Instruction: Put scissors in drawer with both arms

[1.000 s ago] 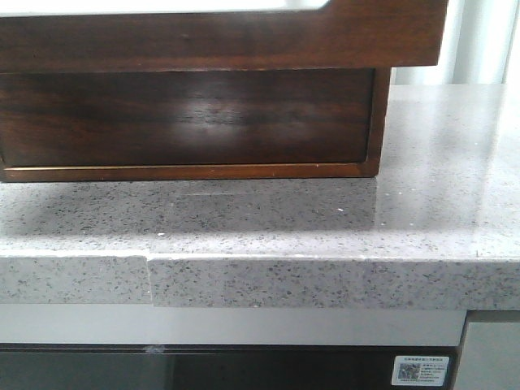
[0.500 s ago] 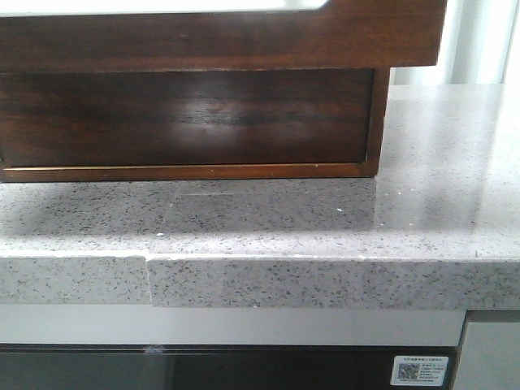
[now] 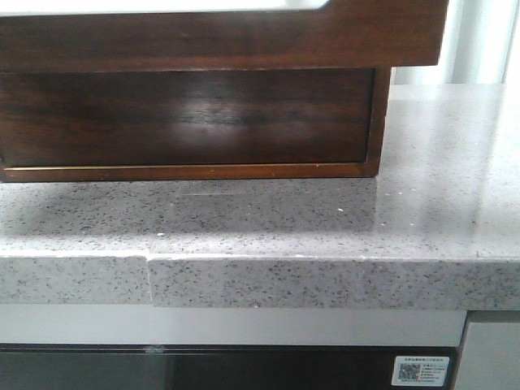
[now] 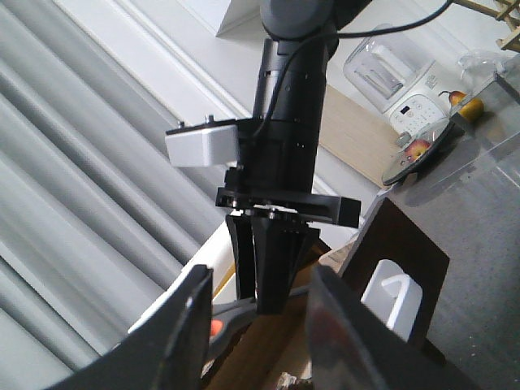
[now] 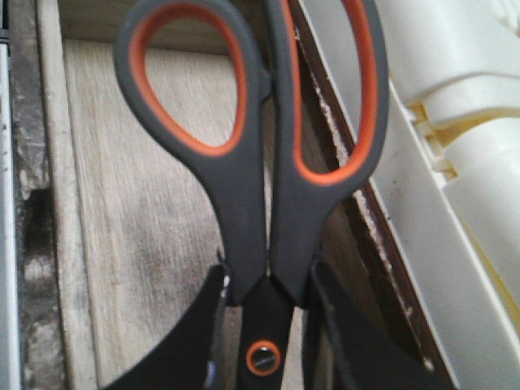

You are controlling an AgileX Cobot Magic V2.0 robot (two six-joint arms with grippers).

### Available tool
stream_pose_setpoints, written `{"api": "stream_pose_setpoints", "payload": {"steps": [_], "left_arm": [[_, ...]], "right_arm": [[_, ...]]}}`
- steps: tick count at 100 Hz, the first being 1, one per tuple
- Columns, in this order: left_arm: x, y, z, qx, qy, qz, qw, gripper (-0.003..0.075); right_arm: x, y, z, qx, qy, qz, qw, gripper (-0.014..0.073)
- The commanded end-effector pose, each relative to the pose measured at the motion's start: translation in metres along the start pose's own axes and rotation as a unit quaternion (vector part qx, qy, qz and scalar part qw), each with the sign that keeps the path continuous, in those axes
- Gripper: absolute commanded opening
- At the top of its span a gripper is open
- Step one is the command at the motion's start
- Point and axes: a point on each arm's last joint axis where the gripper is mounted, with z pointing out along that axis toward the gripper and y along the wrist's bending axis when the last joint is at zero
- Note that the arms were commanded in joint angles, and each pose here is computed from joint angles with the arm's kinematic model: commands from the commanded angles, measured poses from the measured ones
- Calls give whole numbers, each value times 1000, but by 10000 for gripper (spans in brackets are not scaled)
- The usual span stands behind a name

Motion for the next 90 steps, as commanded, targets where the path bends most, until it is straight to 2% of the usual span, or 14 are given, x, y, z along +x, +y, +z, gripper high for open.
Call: {"api": "stream_pose_setpoints", "payload": {"steps": [1,12,18,35,44,65,74,81,90], "left_arm": [[-7,7,2,-11,-18,-24,999,265],[-7,7,2,-11,-18,-24,999,265],[-7,7,2,-11,-17,-24,999,265],[-7,7,2,-11,-16,-24,1000,265],[-7,7,2,-11,-16,-24,1000,265],[-6,7,2,-12,-15,-34,999,260],[-6,8,2,-14,-12,-35,999,211],[-4,9,0,-25,4,-46,999,125],[-3,13,-5,-49,25,-65,996,-12]], "right_arm": [[-13,-11,-11,48,-42,-6,998,-79],[-11,-11,-4,44,-37,-4,998,-76],[-10,-11,-2,43,-35,-4,998,-41],[-10,-10,0,42,-34,-3,999,229],[-10,-11,0,42,-34,-3,999,283],[-10,-11,-2,44,-36,-1,998,283],[-13,-11,-10,46,-42,21,998,257],[-16,-11,-22,52,-53,43,996,158],[-22,-11,-45,61,-69,49,995,-30]]}}
